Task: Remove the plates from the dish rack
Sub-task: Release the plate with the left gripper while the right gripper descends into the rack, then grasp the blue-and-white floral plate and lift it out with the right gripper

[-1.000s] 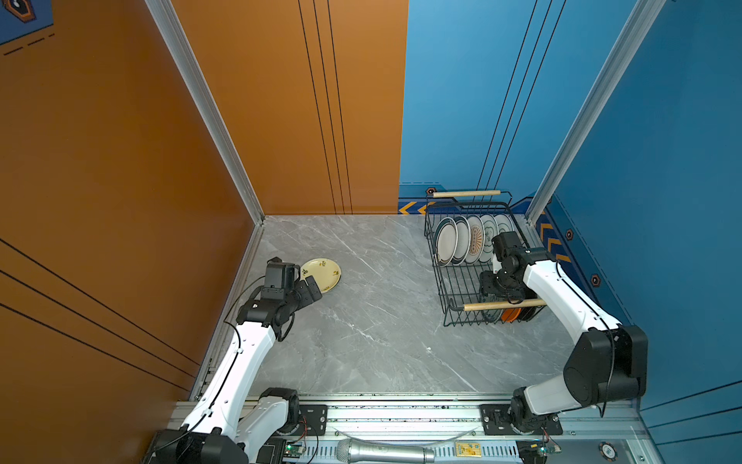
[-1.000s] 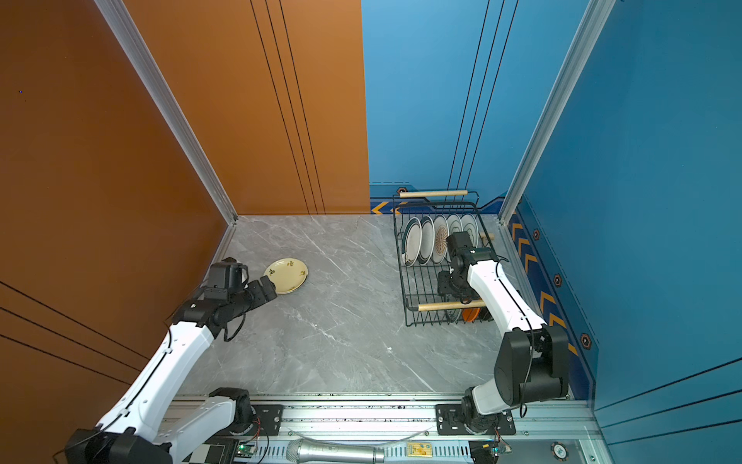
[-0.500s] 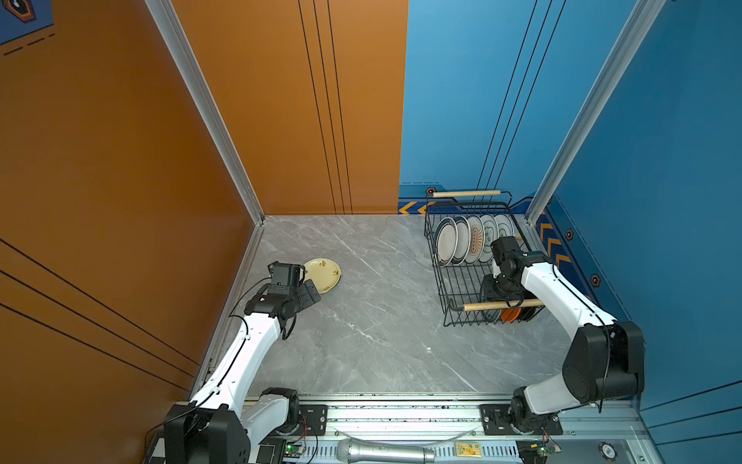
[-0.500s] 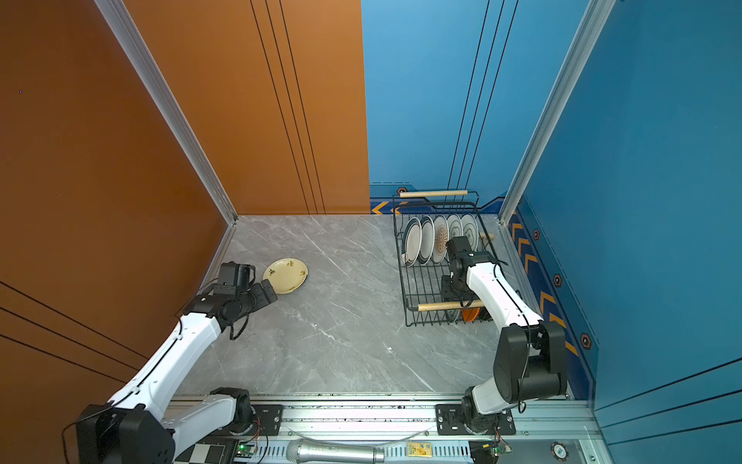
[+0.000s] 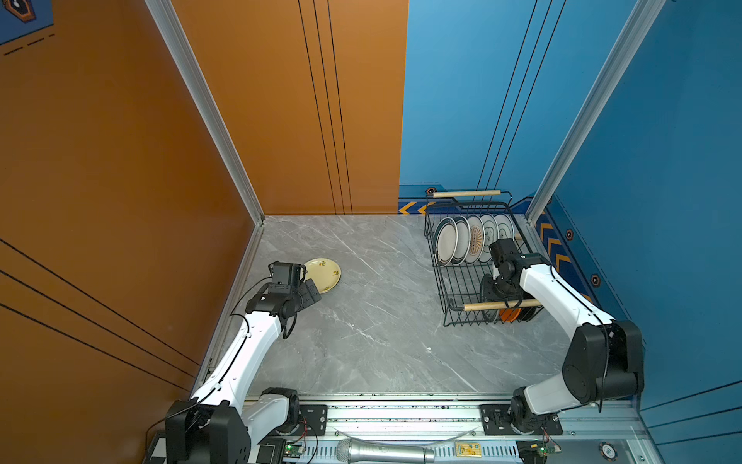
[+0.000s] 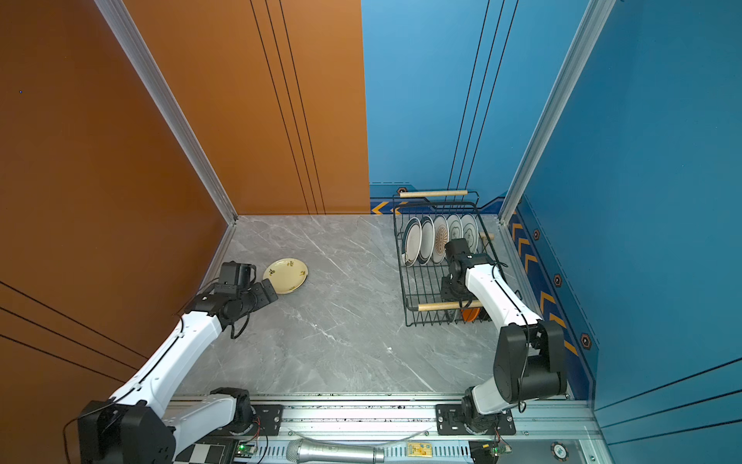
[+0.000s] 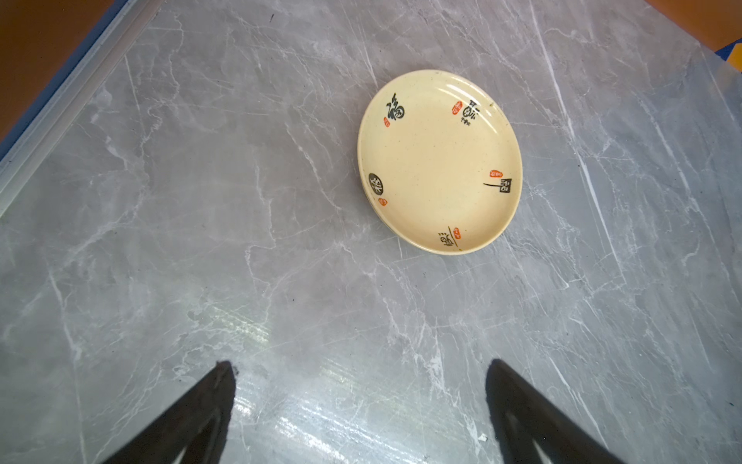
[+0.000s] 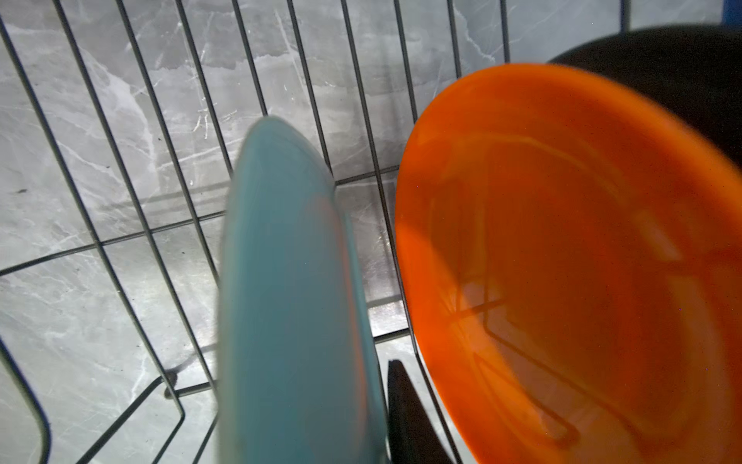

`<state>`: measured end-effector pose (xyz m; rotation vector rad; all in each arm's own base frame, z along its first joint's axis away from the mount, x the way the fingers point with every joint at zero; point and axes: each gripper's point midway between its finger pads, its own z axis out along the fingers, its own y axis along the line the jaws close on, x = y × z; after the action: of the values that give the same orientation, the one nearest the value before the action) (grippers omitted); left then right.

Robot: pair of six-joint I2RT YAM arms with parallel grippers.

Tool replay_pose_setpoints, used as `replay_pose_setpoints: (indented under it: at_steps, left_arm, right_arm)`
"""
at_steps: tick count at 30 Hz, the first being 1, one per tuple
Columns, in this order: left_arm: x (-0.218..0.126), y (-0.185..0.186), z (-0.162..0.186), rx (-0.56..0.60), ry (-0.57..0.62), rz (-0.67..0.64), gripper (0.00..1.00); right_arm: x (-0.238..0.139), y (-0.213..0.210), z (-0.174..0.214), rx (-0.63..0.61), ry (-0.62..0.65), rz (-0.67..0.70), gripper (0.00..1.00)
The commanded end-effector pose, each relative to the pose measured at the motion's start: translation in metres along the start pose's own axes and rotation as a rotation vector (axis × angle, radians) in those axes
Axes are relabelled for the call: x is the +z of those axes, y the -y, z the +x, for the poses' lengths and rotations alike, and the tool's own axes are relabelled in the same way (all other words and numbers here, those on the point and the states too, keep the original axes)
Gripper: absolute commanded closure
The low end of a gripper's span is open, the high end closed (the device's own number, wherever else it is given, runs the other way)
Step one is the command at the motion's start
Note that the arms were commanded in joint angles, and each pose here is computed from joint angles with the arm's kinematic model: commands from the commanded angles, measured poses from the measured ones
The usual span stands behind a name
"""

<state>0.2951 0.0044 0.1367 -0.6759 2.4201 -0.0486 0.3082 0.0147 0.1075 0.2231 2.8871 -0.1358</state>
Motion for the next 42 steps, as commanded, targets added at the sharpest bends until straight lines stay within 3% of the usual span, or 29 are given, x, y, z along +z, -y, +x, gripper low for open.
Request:
replay_pose_setpoints:
  at_steps: [1,8,15,23,27,32,37,42]
  left_arm:
    - [0.003,0.005,0.002,0.002,-0.014,0.011,0.02]
    - [-0.002,-0.003,-0.004,-0.013,0.022,-0.028,0.02]
    - [0.001,0.007,-0.003,0.002,0.001,-0.013,0.02]
    - [0.001,0.016,-0.004,-0.017,0.040,-0.008,0.02]
    - [0.000,0.024,-0.004,-0.029,0.056,0.045,0.02]
    - [-0.015,0.029,-0.015,0.071,0.131,0.077,0.02]
    - [-0.031,0.038,-0.027,0.107,0.184,0.133,0.02]
    - [-0.043,0.054,-0.036,0.103,0.194,0.208,0.02]
  right_arm:
    - [0.000,0.001,0.001,0.003,0.007,0.014,0.82]
    - [-0.005,0.002,0.001,-0.004,0.024,0.011,0.93]
    - [-0.016,-0.001,-0.011,-0.008,0.064,0.006,0.94]
    - [-0.067,0.003,-0.046,-0.016,0.200,0.048,0.96]
    - [-0.109,0.011,-0.067,-0.035,0.335,0.123,0.98]
    - [-0.182,0.016,-0.099,-0.035,0.615,0.218,0.97]
    - [-0.237,0.003,-0.126,0.121,0.932,0.040,0.99]
    - [-0.257,-0.039,-0.133,0.224,1.000,-0.343,1.00]
